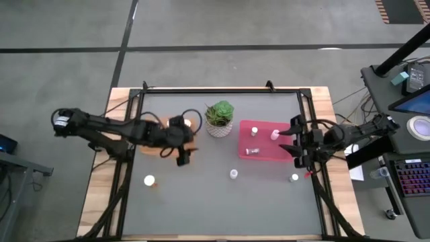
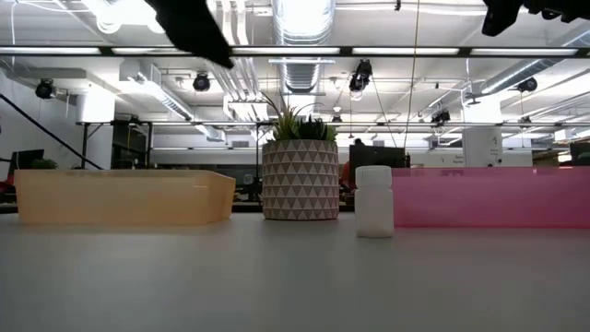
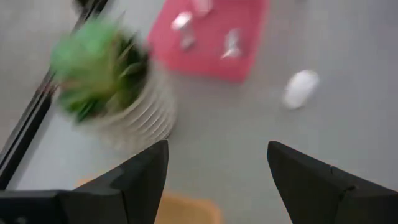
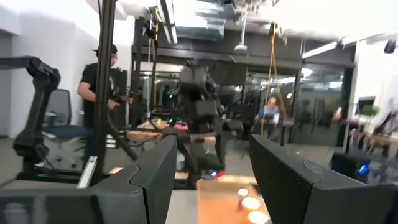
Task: Pick and place medicine bottles into bin by pill shape (circle, oval)
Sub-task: Put the small blue pill bottle in the pink bin
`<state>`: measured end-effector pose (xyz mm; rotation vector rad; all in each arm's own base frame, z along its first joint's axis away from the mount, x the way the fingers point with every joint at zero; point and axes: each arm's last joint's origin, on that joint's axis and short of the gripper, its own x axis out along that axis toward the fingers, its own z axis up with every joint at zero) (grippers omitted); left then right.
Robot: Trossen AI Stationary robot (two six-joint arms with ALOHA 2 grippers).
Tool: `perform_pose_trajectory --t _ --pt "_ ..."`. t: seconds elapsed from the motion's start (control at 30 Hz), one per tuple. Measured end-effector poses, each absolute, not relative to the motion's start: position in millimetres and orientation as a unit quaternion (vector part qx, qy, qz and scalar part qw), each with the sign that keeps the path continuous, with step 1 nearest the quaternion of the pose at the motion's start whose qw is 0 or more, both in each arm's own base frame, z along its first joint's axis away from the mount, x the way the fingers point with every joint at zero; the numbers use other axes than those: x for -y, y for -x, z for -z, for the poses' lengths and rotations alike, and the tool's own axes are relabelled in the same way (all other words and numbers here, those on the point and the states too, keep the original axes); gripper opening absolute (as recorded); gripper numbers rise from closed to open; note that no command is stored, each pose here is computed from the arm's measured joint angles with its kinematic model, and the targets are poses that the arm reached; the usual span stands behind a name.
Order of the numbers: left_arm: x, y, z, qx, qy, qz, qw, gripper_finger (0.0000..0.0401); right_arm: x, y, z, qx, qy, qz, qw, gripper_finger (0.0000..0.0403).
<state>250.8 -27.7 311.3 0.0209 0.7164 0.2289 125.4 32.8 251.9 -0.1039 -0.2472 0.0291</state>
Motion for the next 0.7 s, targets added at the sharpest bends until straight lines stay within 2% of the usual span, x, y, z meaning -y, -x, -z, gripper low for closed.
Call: perform_pose_trajectory --t 0.27,0.7 --pt "71 -255 -313 -0.255 -0.088 -0.037 0.962 0.0258 -38 -141 -240 0.071 -0.005 -0.024 0.997 0.0194" --pt "99 -240 -300 -0.293 -0.027 -0.001 0.956 0.0258 -46 -165 -249 0.035 -0.029 -0.026 0.999 0.0194"
